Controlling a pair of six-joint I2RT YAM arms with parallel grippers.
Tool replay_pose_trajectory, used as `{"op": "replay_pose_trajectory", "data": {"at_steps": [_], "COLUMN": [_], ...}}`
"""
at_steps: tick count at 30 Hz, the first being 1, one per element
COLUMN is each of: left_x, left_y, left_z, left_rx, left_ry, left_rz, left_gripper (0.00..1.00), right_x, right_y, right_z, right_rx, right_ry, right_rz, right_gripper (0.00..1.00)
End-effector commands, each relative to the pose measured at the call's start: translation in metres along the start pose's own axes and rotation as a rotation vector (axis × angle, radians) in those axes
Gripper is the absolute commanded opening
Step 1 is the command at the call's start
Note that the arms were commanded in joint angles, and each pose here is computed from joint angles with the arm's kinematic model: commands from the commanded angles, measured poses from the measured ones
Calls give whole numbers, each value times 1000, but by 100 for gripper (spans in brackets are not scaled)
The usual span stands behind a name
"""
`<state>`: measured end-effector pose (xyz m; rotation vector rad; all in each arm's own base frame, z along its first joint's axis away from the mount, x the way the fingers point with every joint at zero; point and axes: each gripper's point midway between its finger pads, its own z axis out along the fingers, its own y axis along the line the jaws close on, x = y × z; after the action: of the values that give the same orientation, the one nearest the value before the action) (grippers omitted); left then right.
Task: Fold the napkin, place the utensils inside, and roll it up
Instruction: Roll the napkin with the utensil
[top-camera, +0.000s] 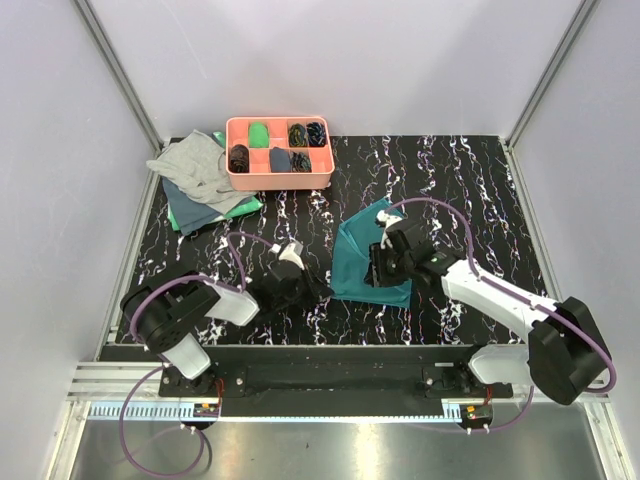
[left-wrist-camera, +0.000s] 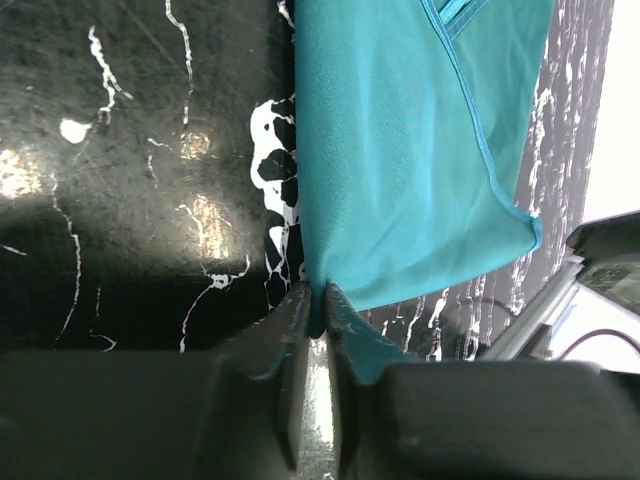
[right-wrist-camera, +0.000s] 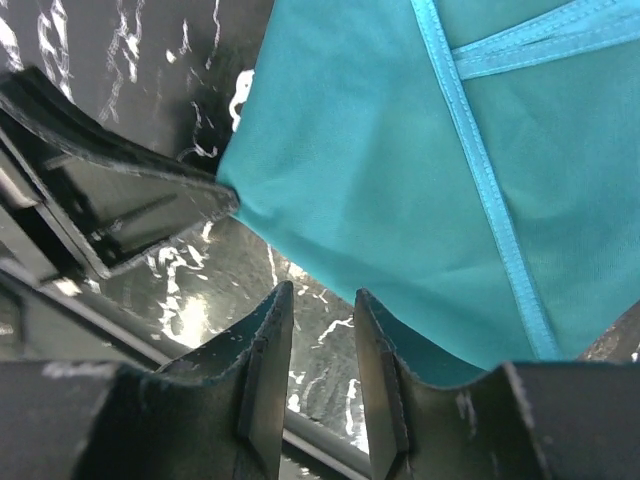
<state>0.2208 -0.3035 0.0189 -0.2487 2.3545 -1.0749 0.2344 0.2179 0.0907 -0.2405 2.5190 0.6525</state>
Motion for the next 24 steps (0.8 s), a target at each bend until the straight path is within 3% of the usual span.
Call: {"op": "replay_pose_trajectory", "data": {"at_steps": [1,3,15,24], "left_x": [-8,-14,-22,-33], "left_y": [-4,-5,-23,-25], "left_z": [-3,-7,-26,-34], "left_rx": [42,55,121,136], "left_ry": [3,8,123,119], "left_rz": [-34,-51,-70,-69], "left_gripper": [5,0,0,0], "right_x": [-16,-11,0,18], "right_y": [16,24,76,102], "right_z": [2,3,31,57], "right_rx": [30,53,177,260], "right_ry": [-88,-107,-196,-201], "right_rz": [-172,-259,-598,-760], "right_gripper": [40,41,56,58]}}
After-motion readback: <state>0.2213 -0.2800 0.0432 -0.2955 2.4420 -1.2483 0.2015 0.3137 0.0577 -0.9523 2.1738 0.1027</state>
